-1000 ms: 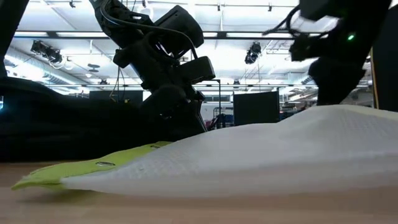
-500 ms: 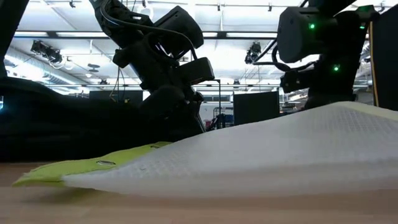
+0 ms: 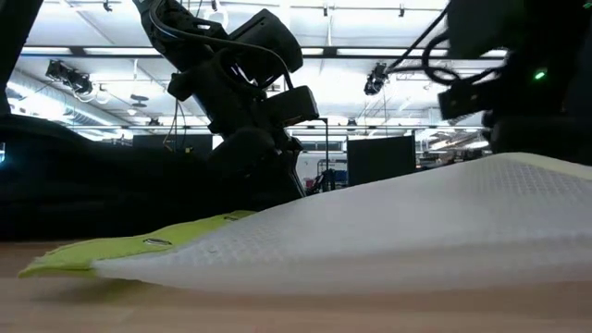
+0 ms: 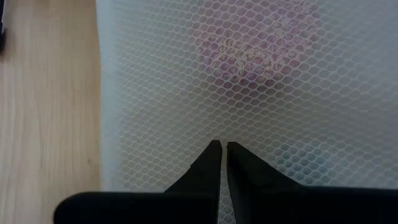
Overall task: Unpack backpack
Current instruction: Remove the red scented candle jar from the white zip bag
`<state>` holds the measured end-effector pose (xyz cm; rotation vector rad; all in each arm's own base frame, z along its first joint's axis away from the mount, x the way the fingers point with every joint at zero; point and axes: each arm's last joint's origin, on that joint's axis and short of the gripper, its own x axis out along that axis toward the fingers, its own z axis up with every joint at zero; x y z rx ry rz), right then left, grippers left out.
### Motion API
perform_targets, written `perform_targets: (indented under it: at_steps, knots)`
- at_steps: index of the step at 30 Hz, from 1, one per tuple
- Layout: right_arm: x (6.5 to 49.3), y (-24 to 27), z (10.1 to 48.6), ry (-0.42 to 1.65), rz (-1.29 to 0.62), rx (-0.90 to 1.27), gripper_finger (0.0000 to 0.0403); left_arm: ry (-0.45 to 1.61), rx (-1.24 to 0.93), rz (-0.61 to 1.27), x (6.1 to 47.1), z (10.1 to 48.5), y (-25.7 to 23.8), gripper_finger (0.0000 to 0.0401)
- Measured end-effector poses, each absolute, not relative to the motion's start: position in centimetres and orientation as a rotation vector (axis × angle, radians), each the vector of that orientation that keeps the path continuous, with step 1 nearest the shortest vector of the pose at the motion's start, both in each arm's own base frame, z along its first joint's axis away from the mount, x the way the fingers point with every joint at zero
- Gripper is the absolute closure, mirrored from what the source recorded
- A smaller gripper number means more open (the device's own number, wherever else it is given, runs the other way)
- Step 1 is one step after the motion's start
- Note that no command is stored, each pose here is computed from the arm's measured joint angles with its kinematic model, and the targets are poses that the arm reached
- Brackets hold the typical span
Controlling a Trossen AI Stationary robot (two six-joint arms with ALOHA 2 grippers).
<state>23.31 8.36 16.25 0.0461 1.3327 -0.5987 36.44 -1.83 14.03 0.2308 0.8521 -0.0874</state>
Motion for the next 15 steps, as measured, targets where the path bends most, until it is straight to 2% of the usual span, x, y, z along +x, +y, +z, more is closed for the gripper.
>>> perform_targets:
  at_steps: [9,15]
  knots:
    - [23.3,12.0,16.7,1.205,-0.411,0.062,0.0243,0.841,0.231,-0.086,36.5,14.1,-1.8,0.0401]
    - [24.6,13.5,17.2,1.031,-0.318,0.096,0.0258,0.832,0.229,-0.085,36.6,14.2,-1.8,0.0401]
